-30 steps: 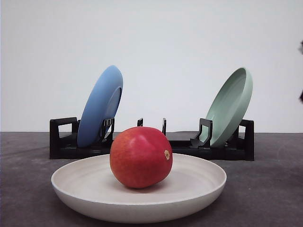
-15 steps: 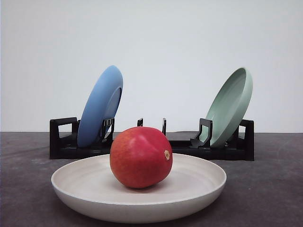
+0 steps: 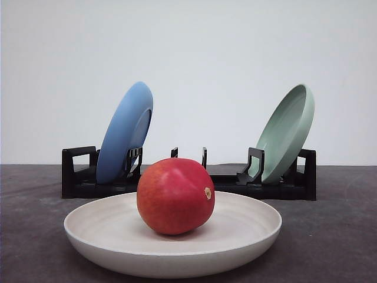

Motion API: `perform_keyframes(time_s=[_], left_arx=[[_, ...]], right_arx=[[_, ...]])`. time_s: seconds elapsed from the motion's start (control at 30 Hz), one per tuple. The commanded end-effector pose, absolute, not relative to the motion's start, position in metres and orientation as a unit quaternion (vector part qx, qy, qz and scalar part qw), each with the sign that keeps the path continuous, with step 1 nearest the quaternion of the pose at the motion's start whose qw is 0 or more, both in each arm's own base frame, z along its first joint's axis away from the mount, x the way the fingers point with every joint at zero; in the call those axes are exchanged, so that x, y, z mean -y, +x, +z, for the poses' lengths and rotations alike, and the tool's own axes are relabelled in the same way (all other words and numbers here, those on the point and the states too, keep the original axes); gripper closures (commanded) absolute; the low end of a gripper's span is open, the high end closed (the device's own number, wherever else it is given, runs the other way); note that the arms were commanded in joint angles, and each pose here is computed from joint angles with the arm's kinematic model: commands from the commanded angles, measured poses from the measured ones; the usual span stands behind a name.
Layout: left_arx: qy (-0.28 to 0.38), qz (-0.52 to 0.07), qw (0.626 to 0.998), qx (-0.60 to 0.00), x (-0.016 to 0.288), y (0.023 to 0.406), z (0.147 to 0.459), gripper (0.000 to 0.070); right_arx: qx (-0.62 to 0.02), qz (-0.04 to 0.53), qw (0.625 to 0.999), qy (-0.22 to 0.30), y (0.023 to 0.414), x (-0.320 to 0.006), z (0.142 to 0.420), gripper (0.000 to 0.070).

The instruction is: Place pomegranate in white plate

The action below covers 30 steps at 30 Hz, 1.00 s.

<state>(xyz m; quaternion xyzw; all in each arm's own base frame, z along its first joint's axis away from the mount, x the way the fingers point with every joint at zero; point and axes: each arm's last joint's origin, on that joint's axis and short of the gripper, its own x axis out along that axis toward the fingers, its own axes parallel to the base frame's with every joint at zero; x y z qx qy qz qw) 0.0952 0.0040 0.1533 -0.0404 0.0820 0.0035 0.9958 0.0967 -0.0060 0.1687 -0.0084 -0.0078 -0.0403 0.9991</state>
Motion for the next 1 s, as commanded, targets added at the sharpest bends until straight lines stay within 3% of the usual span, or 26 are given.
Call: perform_keyframes(time_s=[0.0, 0.97], left_arx=[[-0.041, 0.003, 0.995, -0.088, -0.004, 0.0956, 0.1496, 0.0678], [-0.041, 0.004, 0.995, -0.088, -0.0041, 0.0956, 0.1496, 0.0678]], right_arx=[[0.011, -0.04, 0.999, 0.004, 0.097, 0.0061, 0.1683, 0.0662], [0.011, -0.041, 0.999, 0.004, 0.097, 0.0061, 0.1684, 0.0662]])
